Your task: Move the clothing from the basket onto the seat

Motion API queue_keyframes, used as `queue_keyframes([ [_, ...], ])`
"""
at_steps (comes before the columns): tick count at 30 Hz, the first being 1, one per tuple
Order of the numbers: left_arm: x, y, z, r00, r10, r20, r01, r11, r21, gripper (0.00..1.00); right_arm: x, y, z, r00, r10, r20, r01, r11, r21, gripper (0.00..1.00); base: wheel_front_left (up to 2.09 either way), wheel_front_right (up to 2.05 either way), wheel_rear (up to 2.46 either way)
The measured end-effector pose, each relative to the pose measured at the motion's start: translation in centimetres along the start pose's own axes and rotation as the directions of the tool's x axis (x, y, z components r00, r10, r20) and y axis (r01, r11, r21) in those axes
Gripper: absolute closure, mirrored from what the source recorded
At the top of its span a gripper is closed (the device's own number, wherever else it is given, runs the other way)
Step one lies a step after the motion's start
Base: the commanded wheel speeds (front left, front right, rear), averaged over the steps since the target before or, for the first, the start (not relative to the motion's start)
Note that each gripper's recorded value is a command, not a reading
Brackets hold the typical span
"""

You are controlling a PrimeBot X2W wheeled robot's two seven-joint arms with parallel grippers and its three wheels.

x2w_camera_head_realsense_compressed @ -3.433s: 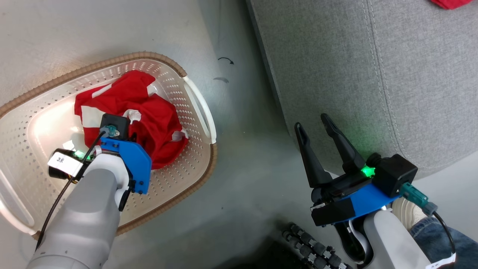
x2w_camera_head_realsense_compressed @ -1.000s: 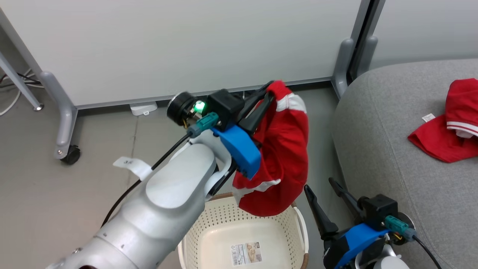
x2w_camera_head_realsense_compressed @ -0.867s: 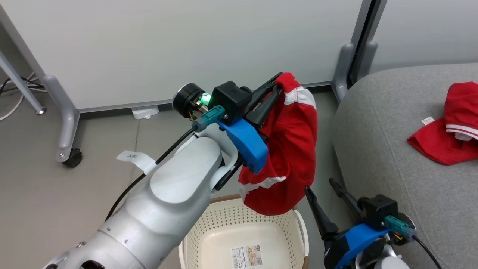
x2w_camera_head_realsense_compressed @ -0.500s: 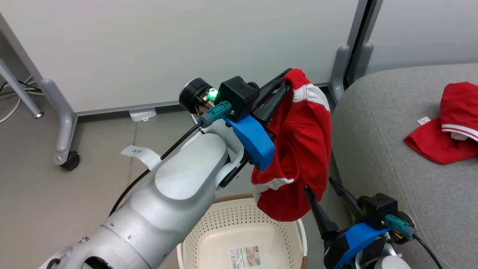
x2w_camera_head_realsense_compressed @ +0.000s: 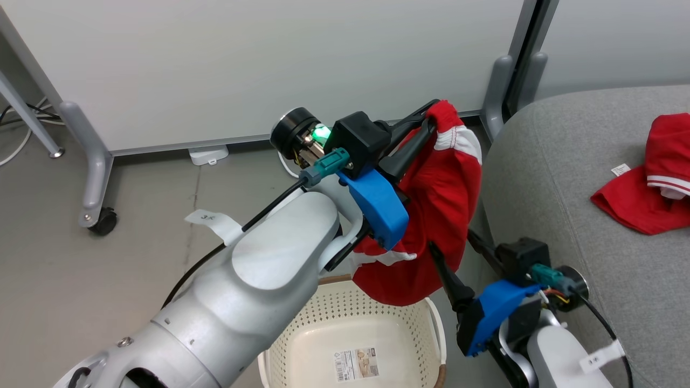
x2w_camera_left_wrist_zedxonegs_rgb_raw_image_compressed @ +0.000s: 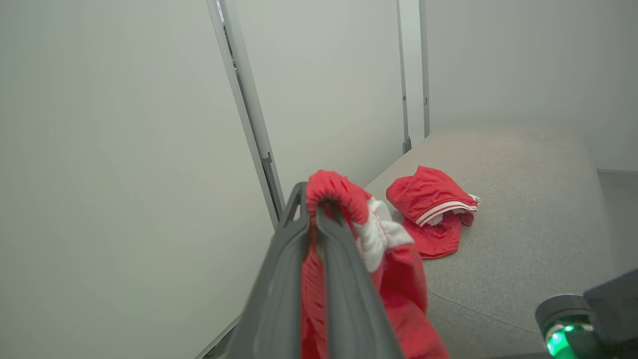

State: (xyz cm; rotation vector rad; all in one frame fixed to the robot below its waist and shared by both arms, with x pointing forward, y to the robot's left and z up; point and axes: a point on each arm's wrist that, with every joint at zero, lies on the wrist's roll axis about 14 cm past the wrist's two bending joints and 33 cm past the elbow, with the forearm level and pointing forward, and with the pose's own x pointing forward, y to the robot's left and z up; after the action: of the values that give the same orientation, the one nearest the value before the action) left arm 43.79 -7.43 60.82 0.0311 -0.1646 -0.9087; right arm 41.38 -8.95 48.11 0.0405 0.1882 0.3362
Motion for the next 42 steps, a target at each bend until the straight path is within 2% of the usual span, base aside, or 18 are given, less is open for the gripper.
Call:
queue_keyframes([
  [11,0.1,-0.6,-0.4,1.000,-0.022,-0.003,0.022,1.000,-0.013,1.00,2.9,1.3,-0.6,0.995,0.063,-0.083,-0.070,0.994,-0.081,0.00,0.00,0.00,0.00],
  [12,0.1,-0.6,-0.4,1.000,-0.022,-0.003,0.022,1.000,-0.014,1.00,3.0,1.3,-0.8,0.994,0.064,-0.092,-0.072,0.994,-0.084,0.20,0.00,0.00,0.00],
  [13,0.1,-0.7,-0.4,1.000,-0.023,-0.004,0.023,1.000,-0.014,1.00,3.1,1.3,-0.9,0.993,0.066,-0.097,-0.074,0.994,-0.086,0.56,0.00,0.00,0.00],
  [15,0.1,-0.7,-0.4,1.000,-0.025,-0.005,0.025,1.000,-0.013,1.00,3.2,1.4,-1.0,0.993,0.069,-0.100,-0.078,0.993,-0.091,1.00,0.00,0.00,0.00],
  [29,0.1,-1.5,0.4,0.999,-0.039,0.001,0.039,0.999,-0.006,0.98,2.9,1.1,-0.8,0.995,0.063,-0.083,-0.070,0.993,-0.092,1.00,0.00,0.00,0.00],
  [30,0.1,-1.6,0.4,0.999,-0.038,0.001,0.038,0.999,-0.009,0.89,2.8,1.1,-0.7,0.995,0.062,-0.081,-0.069,0.993,-0.093,1.00,0.00,0.00,0.00],
  [31,0.0,-1.6,0.4,0.999,-0.038,0.000,0.038,0.999,-0.011,0.89,2.7,1.1,-0.7,0.995,0.061,-0.079,-0.068,0.993,-0.093,1.00,0.00,0.00,0.00],
  [32,0.0,-1.7,0.4,0.999,-0.038,-0.002,0.038,0.999,-0.010,0.82,2.6,1.0,-0.7,0.995,0.059,-0.078,-0.067,0.993,-0.094,1.00,0.00,0.00,0.00],
  [34,0.0,-1.8,0.4,0.999,-0.039,-0.003,0.039,0.999,-0.010,0.54,2.5,0.9,-0.5,0.996,0.056,-0.073,-0.063,0.994,-0.094,1.00,0.00,0.00,0.00],
  [35,-0.1,-1.8,0.4,0.999,-0.038,-0.004,0.038,0.999,-0.012,0.37,2.4,0.8,-0.5,0.996,0.053,-0.073,-0.060,0.994,-0.094,1.00,0.00,0.00,0.00],
  [36,-0.1,-1.9,0.2,0.999,-0.037,-0.010,0.037,0.999,-0.013,0.09,2.4,0.8,-0.5,0.996,0.052,-0.071,-0.058,0.994,-0.094,1.00,0.00,0.00,0.00],
  [37,-0.2,-2.0,-0.1,0.999,-0.036,-0.019,0.036,0.999,-0.019,0.00,2.3,0.8,-0.4,0.996,0.050,-0.069,-0.057,0.994,-0.094,1.00,0.00,0.00,0.00],
  [42,-0.7,-2.2,-1.2,0.998,-0.032,-0.053,0.030,0.999,-0.035,0.00,2.1,0.6,-0.1,0.997,0.043,-0.059,-0.048,0.995,-0.091,1.00,0.00,0.00,0.00],
])
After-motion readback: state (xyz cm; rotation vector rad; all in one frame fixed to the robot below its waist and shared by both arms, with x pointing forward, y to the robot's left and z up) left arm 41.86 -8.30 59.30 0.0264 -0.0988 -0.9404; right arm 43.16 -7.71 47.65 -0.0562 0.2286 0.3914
